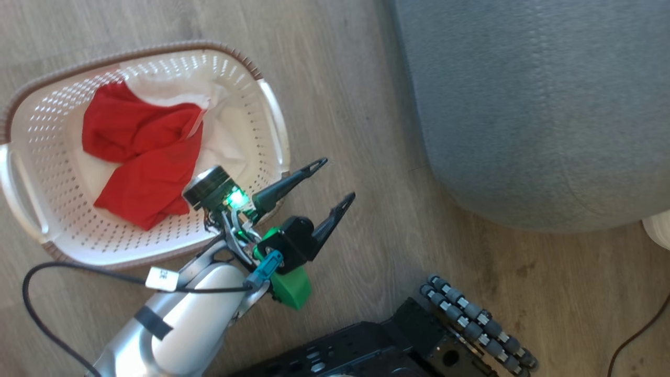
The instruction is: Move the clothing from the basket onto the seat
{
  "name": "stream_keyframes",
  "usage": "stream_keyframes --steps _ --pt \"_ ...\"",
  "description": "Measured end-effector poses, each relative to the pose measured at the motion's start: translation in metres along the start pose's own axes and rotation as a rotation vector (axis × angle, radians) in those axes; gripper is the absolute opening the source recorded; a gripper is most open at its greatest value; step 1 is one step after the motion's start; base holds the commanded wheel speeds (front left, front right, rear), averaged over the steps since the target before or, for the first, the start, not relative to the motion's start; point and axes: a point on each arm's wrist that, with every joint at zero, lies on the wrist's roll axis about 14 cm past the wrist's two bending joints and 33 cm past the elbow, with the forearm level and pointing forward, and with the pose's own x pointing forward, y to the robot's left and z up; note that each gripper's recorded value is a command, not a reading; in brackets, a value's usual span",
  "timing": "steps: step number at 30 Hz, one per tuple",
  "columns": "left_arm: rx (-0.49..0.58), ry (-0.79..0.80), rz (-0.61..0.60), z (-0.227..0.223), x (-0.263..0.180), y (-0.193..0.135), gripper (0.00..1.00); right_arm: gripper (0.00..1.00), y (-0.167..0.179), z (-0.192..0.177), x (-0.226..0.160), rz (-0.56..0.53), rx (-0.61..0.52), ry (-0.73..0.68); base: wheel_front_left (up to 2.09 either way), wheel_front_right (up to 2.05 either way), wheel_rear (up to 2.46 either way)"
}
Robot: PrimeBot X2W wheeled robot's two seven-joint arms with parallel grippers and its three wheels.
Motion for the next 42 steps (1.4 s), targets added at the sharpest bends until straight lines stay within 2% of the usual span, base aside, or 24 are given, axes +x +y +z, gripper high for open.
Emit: stream_keyframes --steps 5,11,14,21,22,23,24,30,35,42 --pt "-0.006 0.007 0.022 -0.005 -0.002 0.007 1.0 0.0 0.01 -0.004 0.013 0.001 0.003 0.006 0.0 0.0 0.0" --pt "-0.021 0.018 0.076 -0.008 -0.008 0.016 1.0 0.0 0.026 -0.08 -0.007 0.027 0.007 0.236 0.0 0.0 0.0" --pt "-0.018 0.017 0.087 -0.007 -0.009 0.021 1.0 0.0 0.034 -0.104 -0.016 0.04 0.007 0.325 0.0 0.0 0.0" --pt "-0.009 0.003 0.114 -0.003 -0.007 0.029 1.0 0.0 0.045 -0.109 -0.014 0.069 -0.008 0.379 0.0 0.0 0.0" --pt "-0.012 0.002 0.112 -0.003 -0.007 0.028 1.0 0.27 0.044 -0.11 -0.015 0.07 -0.011 0.381 0.0 0.0 0.0" --pt "-0.017 -0.004 0.11 -0.001 -0.006 0.028 1.0 0.85 0.044 -0.11 -0.015 0.072 -0.018 0.382 0.0 0.0 0.0" --pt "-0.022 -0.013 0.107 0.002 -0.005 0.027 1.0 1.0 0.043 -0.11 -0.015 0.073 -0.021 0.384 0.0 0.0 0.0" --pt "-0.02 -0.041 0.091 0.016 -0.002 0.021 1.0 1.0 0.04 -0.099 -0.015 0.085 -0.038 0.373 0.0 0.0 0.0" --pt "-0.009 -0.071 0.1 0.035 -0.001 0.02 1.0 1.0 0.041 -0.094 -0.021 0.106 -0.052 0.434 0.0 0.0 0.0" --pt "0.025 -0.126 0.104 0.071 -0.001 0.015 1.0 1.0 0.027 -0.06 -0.018 0.103 -0.046 0.408 0.0 0.0 0.0"
